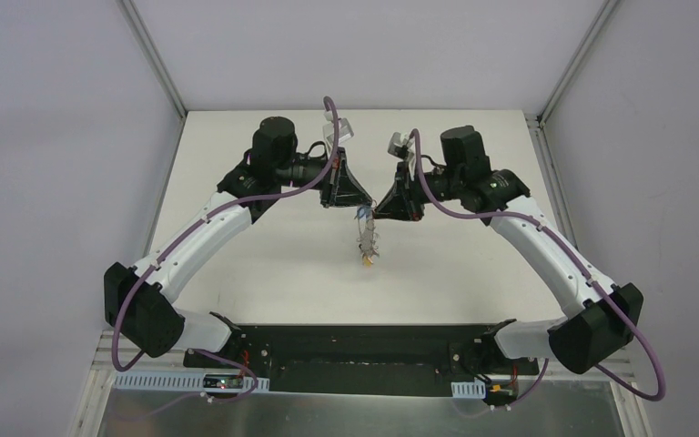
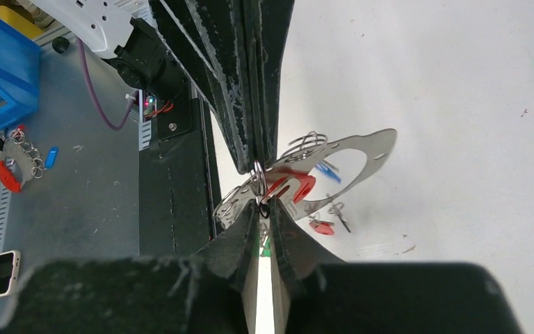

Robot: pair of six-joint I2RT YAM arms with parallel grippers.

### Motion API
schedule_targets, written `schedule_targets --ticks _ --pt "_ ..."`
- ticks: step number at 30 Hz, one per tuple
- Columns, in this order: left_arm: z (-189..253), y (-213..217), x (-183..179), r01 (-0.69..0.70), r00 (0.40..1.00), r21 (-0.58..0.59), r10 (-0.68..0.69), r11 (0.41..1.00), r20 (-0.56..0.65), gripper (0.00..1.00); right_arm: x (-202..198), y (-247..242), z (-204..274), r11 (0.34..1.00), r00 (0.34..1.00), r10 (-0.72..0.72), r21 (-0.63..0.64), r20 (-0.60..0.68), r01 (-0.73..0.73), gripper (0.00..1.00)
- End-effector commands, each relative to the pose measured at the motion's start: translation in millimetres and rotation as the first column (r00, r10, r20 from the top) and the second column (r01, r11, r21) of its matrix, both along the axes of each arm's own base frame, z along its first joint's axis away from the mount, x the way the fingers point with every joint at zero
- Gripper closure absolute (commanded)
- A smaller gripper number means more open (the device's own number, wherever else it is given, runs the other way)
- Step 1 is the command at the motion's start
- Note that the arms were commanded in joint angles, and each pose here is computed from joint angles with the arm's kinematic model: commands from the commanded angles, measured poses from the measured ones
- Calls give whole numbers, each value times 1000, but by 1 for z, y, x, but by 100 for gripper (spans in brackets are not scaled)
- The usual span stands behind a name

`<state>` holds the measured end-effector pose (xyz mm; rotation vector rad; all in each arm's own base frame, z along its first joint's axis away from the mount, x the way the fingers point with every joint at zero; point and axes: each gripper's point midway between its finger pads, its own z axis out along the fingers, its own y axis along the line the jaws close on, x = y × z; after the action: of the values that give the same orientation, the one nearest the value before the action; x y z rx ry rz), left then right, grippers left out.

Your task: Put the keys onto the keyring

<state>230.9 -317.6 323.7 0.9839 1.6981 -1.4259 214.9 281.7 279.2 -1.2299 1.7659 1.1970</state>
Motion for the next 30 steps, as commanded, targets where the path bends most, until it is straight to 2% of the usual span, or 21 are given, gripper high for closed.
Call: schedule_targets --ticks 1,5,10,15,23,30 --pt "22 -3 6 -17 1000 -79 19 997 22 100 -3 3 15 998 999 19 57 29 -21 91" --pt "18 -4 12 -44 999 -77 45 996 8 100 -2 7 16 997 1000 25 69 4 -25 89" --pt "15 -3 13 -42 999 -73 43 996 3 100 2 3 19 998 1000 -3 62 29 1 75" --pt "12 -2 11 -31 1000 -67 30 997 -5 100 5 -3 34 997 998 -27 76 61 22 66" --pt "10 -1 7 -15 1000 -65 15 998 -3 100 12 -7 48 995 995 -53 91 84 46 66" --pt "10 -1 7 -17 1000 -66 17 998 -3 100 12 1 47 992 1000 -17 123 19 15 72"
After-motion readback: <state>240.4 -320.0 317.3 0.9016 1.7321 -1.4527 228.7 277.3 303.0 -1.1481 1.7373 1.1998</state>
